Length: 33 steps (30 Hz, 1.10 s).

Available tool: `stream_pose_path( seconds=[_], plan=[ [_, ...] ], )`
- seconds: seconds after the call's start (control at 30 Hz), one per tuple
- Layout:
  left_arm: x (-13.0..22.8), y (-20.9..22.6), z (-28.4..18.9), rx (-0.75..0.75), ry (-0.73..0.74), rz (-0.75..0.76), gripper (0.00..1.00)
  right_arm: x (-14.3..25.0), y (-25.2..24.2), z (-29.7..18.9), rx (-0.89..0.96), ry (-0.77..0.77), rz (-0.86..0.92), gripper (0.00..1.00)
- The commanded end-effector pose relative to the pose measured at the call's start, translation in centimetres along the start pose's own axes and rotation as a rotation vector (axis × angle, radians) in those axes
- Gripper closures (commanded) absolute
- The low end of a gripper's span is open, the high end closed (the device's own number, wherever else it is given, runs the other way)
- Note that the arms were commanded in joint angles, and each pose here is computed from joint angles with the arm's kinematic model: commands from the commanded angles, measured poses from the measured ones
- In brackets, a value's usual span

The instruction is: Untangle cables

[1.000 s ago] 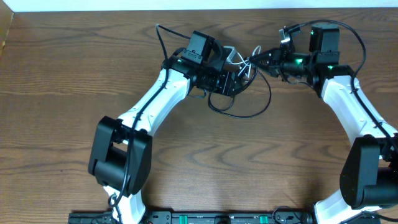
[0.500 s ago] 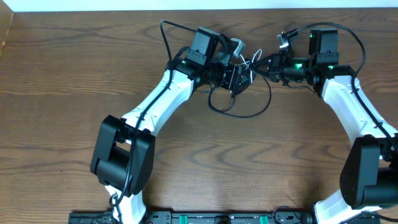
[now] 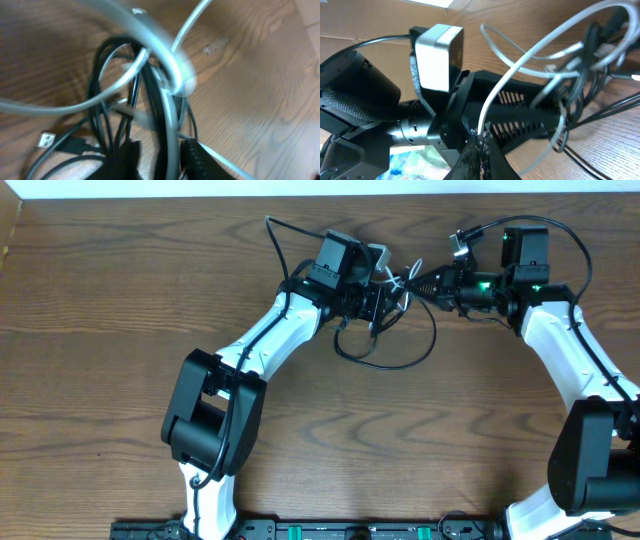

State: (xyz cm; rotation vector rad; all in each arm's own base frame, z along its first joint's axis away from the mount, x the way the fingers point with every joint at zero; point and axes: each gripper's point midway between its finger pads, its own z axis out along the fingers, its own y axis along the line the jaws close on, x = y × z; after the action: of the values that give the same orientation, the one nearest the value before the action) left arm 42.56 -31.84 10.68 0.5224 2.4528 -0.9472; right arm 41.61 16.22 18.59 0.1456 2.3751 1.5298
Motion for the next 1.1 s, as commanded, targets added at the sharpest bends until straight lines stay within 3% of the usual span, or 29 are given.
stream_pose_path(
  seconds=[0.0, 0.07, 0.23, 0.4, 0.63, 0.87, 1.07],
  plan=[
    [-0.8, 0.4, -0.2, -0.012, -0.022, -0.016, 0.86, -0.3, 1.1, -0.8, -0.023, -0.011, -0.048, 0.99],
    [-0.9, 0.5, -0.2, -0.012, -0.025, -0.039, 0.92, -0.4, 1.1, -0.9, -0.022, -0.015, -0.047, 0.99],
    [-0.9, 0.5, -0.2, -0.013, -0.025, -0.049, 0.92, -0.8, 0.9, -1.4, -0.025, -0.028, -0.047, 0.99],
    [-0.8, 0.9, -0.4, -0.021, -0.021, -0.058, 0.92, -0.8, 3.9, -2.5, -0.155, -0.007, -0.104, 0.99],
    [0.0, 2.8, -0.9, -0.076, 0.012, -0.106, 0.92, -2.5, 8.4, -7.2, -0.201, -0.133, -0.205, 0.99],
    [0.1, 2.9, -1.0, -0.077, 0.014, -0.108, 0.92, -3.2, 11.0, -13.0, -0.182, -0.279, -0.288, 0.99],
    [0.2, 1.4, -1.2, 0.009, 0.029, -0.109, 0.92, -2.6, 8.7, -12.0, -0.081, -0.277, -0.239, 0.96]
  ],
)
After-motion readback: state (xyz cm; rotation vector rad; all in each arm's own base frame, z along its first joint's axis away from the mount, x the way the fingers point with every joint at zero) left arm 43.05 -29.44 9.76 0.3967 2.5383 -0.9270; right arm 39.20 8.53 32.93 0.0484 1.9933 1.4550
